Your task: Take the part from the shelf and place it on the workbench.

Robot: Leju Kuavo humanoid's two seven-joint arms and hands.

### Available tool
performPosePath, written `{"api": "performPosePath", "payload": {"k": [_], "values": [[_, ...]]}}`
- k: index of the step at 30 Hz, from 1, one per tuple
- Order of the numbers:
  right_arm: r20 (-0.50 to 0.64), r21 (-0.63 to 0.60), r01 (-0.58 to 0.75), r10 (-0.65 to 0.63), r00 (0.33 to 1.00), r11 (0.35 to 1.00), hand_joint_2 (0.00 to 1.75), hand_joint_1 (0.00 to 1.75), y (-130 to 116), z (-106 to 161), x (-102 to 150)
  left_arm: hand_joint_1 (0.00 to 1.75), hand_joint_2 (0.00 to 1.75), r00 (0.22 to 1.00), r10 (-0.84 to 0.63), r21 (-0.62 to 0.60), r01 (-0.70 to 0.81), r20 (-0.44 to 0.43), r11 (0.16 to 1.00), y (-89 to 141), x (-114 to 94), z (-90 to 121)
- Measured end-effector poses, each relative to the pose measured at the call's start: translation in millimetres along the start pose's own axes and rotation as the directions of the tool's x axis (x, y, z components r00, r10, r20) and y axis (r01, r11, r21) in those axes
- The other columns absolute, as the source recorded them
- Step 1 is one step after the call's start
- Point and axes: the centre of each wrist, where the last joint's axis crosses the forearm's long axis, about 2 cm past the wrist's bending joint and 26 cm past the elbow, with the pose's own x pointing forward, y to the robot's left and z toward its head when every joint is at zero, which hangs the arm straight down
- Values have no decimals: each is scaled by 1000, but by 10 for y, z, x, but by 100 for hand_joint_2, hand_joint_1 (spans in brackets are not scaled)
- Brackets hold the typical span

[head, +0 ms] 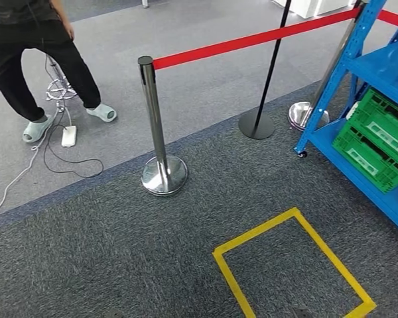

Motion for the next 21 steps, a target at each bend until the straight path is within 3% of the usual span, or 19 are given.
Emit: {"api": "performPosePath", "payload": {"k": [21], "values": [[4,11,5,-5,1000,1000,0,0,15,1,1,0,0,1000,-2,7,2,4,1000,4,14,-3]]}}
